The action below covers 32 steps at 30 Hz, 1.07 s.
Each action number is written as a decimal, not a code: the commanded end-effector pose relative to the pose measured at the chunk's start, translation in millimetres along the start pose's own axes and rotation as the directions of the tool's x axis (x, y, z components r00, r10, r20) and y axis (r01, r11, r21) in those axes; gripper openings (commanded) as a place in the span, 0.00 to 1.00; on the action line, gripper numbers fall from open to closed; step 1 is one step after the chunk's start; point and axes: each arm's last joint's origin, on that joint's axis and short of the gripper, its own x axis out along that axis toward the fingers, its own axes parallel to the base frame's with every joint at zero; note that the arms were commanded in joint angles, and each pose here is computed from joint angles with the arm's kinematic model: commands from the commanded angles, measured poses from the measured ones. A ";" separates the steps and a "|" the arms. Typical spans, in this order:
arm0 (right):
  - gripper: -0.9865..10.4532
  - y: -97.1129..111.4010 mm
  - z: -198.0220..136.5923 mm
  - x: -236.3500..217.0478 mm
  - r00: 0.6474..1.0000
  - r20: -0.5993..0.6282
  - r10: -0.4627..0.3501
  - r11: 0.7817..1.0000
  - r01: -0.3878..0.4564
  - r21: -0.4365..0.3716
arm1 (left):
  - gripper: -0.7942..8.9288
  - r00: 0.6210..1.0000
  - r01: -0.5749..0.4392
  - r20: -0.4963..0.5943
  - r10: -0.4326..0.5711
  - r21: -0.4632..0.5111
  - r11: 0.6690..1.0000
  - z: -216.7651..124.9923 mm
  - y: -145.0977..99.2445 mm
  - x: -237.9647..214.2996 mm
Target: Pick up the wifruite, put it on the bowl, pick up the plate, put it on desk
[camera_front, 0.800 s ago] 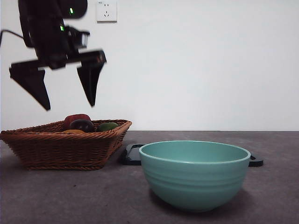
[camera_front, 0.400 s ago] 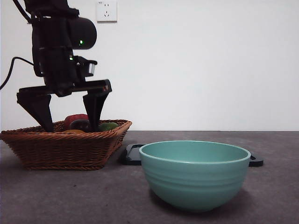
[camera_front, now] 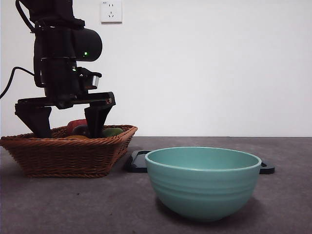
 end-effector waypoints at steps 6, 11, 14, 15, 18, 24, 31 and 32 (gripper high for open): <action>0.64 2.7 3.7 -2.7 1.000 0.019 0.010 1.000 -0.010 -0.008 | 0.52 1.000 -0.003 -0.021 0.004 0.017 1.000 4.1 -2.6 7.6; 0.64 2.7 3.7 -2.8 1.000 0.019 0.010 1.000 -0.010 0.007 | 0.45 1.000 -0.004 -0.026 0.004 0.018 1.000 4.0 -2.6 8.9; 0.64 2.7 3.7 -2.7 1.000 0.017 0.012 1.000 -0.012 0.007 | 0.37 1.000 -0.004 -0.028 0.004 0.022 1.000 3.8 -2.7 8.9; 0.64 2.7 3.7 -2.7 1.000 0.018 0.012 1.000 -0.012 0.007 | 0.35 1.000 -0.004 -0.027 0.004 0.022 1.000 3.9 -2.7 8.9; 0.64 2.8 3.7 -2.8 1.000 0.018 0.013 1.000 -0.013 0.006 | 0.33 1.000 -0.003 -0.024 0.004 0.022 1.000 4.1 -2.7 8.9; 0.64 2.8 3.7 -2.8 1.000 0.018 0.013 1.000 -0.013 0.006 | 0.33 0.999 -0.007 -0.047 0.008 0.020 1.000 5.1 -2.3 1.5; 0.64 2.8 3.7 -2.8 1.000 0.018 0.013 1.000 -0.013 0.006 | 0.33 1.000 -0.001 -0.011 0.001 0.021 1.000 5.7 -3.0 -28.5; 0.64 2.8 3.7 -2.8 1.000 0.018 0.012 1.000 -0.013 0.006 | 0.33 1.000 0.002 0.007 -0.002 0.021 1.000 4.9 -2.8 -35.9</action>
